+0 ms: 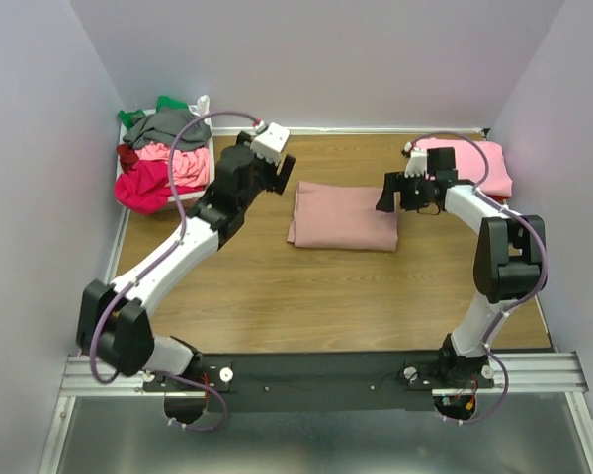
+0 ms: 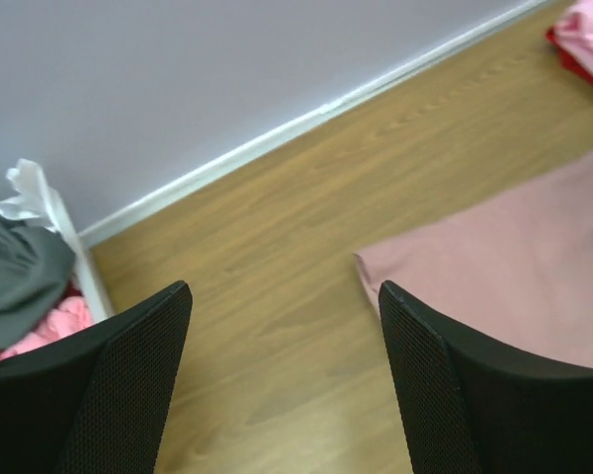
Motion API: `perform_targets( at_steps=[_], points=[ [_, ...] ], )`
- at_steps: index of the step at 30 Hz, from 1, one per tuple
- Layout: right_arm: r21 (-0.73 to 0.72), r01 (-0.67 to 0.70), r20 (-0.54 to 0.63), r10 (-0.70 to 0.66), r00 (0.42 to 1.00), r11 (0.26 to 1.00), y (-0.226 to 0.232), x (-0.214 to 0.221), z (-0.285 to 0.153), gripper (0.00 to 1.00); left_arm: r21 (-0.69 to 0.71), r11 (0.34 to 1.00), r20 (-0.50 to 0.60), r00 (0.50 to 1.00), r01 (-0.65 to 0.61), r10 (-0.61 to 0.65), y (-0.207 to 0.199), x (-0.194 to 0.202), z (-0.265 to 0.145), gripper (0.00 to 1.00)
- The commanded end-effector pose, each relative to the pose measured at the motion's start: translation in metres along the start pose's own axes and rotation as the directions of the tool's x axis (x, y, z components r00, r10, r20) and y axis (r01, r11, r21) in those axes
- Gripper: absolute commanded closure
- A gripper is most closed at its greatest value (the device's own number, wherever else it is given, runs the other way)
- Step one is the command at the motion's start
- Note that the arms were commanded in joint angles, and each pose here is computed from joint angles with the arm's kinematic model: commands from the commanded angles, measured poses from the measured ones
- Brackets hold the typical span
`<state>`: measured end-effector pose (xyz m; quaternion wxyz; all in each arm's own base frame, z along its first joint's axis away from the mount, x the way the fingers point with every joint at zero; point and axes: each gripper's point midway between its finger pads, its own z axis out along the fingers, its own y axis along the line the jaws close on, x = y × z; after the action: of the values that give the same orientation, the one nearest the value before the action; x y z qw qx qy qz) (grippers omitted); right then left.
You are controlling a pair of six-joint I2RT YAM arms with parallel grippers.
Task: Fold and stack the t-shirts
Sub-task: Neatly place the folded tshirt to the corner
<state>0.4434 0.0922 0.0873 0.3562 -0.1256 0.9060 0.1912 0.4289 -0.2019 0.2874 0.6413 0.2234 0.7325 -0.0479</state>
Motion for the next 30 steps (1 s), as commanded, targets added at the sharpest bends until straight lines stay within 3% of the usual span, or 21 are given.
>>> perform_targets(
  at_steps=[1,4,11,17,23,26,27,28,30],
  points=[
    [-0.128,-0.234,-0.181,0.209,0.961,0.964,0.024,0.054,0.016,0.09,0.170,0.982,-0.072,0.995,0.076,-0.065,-0.036,0.040,-0.035,0.17],
    [-0.106,-0.272,-0.211,0.246,0.946,0.956,0.019,0.061,0.027,0.11,0.196,0.978,-0.031,0.997,0.076,-0.071,-0.038,0.042,-0.067,0.17],
    [-0.108,-0.320,-0.269,0.282,0.921,0.941,0.022,0.086,0.031,0.14,0.222,0.972,-0.025,0.998,0.069,-0.066,-0.043,0.062,-0.098,0.17],
    [-0.155,-0.402,-0.336,0.334,0.881,0.903,0.032,0.101,0.043,0.26,0.223,0.972,0.016,0.997,0.070,-0.075,-0.042,0.052,-0.105,0.17],
    [-0.205,-0.474,-0.372,0.379,0.847,0.857,0.034,0.094,0.067,0.50,0.224,0.973,0.036,0.997,0.056,-0.066,-0.041,0.051,-0.108,0.17],
    [-0.240,-0.473,-0.373,0.369,0.851,0.848,0.037,0.088,0.068,0.80,0.228,0.972,0.034,0.998,0.047,-0.056,-0.042,0.053,-0.106,0.17],
    [-0.246,-0.461,-0.370,0.357,0.858,0.853,0.037,0.087,0.067,0.94,0.230,0.972,0.031,0.998,0.047,-0.056,-0.043,0.053,-0.106,0.17],
    [-0.252,-0.444,-0.355,0.345,0.869,0.860,0.036,0.081,0.066,0.99,0.234,0.971,0.026,0.998,0.046,-0.054,-0.044,0.055,-0.104,0.17],
    [-0.256,-0.394,-0.322,0.306,0.896,0.883,0.035,0.069,0.058,0.99,0.245,0.968,0.021,0.998,0.047,-0.053,-0.046,0.056,-0.104,0.17]
  ],
)
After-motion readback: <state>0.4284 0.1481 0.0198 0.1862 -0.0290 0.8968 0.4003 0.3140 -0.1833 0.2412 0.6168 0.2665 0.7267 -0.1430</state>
